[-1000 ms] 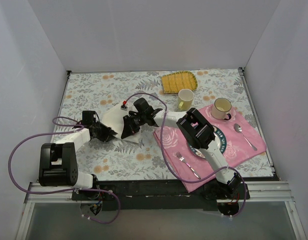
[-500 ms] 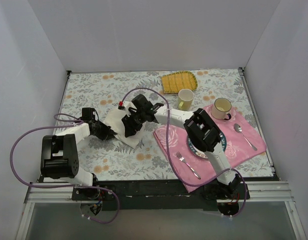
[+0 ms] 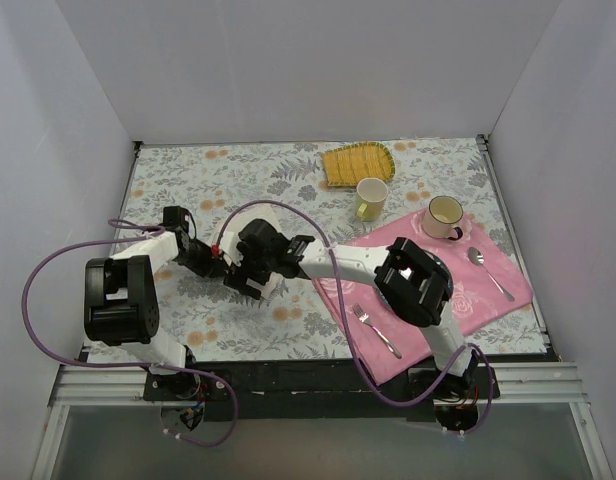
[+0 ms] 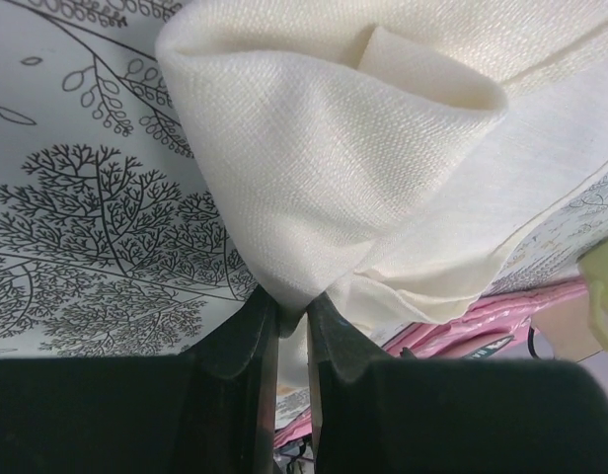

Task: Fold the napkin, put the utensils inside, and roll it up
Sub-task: Roll the napkin with the utensil

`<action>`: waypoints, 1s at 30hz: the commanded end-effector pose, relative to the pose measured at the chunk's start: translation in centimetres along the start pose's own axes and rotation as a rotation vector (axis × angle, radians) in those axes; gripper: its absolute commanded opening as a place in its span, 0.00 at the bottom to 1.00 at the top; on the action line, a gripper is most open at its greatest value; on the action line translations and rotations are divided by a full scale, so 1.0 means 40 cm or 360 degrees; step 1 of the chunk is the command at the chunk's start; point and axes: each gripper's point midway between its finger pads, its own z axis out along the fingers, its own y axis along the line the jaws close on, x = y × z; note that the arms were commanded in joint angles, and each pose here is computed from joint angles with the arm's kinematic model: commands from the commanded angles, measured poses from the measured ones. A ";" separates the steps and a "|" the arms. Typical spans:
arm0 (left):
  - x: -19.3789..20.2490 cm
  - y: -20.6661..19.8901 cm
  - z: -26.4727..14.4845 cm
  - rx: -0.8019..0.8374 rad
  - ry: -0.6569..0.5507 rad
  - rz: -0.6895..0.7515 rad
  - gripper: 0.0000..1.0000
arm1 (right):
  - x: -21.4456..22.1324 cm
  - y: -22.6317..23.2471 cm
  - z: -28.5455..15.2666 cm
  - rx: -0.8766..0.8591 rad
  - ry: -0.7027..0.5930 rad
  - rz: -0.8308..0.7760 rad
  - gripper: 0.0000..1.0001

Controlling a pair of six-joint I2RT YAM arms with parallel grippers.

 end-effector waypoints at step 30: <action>-0.022 -0.035 -0.067 0.0184 -0.0162 0.0292 0.02 | 0.075 0.020 0.091 -0.0083 0.0171 0.0121 0.05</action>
